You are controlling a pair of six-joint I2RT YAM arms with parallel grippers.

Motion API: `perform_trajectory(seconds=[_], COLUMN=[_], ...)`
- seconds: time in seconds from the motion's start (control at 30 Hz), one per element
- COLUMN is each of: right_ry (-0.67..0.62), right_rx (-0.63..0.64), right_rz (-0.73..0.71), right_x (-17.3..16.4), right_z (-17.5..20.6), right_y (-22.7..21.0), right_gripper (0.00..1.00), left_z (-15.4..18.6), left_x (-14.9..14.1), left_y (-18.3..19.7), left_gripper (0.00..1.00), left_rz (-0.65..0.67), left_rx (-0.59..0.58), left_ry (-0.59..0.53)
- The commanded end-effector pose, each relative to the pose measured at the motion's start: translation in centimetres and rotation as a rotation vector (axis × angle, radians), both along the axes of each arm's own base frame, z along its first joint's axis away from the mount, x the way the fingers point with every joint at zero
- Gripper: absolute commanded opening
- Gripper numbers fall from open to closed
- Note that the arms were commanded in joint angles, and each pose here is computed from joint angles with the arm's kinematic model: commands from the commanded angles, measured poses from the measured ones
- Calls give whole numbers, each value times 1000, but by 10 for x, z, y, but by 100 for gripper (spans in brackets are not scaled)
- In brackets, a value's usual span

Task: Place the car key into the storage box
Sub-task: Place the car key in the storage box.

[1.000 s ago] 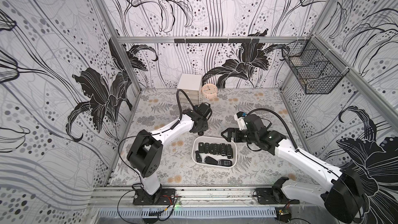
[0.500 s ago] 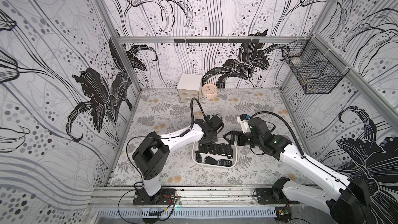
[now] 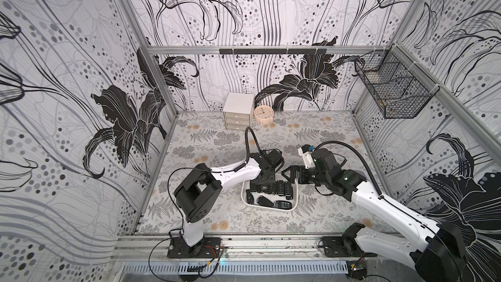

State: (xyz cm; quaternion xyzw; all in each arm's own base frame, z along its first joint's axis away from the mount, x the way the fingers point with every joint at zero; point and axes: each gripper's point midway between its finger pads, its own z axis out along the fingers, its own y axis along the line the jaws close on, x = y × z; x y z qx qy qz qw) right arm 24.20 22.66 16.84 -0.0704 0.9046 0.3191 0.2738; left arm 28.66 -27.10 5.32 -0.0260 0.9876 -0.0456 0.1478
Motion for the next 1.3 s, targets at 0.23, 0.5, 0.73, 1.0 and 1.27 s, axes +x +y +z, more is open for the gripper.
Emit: perform_trajectory(seconds=[0.23, 0.5, 0.73, 1.0, 1.27], right_ry=[4, 1, -6, 48, 132], right_rx=[-3, -12, -38, -93, -148], right_rz=[17, 21, 3, -26, -53], right_x=[5, 7, 13, 10, -7], right_z=[-2, -3, -5, -29, -61], right_y=[5, 6, 4, -5, -20], right_gripper=[100, 100, 100, 100, 100], left_z=[-9, -1, 23, 62, 99], left_x=[0, 2, 7, 16, 33], left_y=[4, 3, 5, 23, 54], left_gripper=[33, 44, 48, 68, 71], left_rz=[8, 1, 15, 51, 126], left_rx=[36, 33, 25, 17, -25], left_ry=[2, -8, -50, -122, -205])
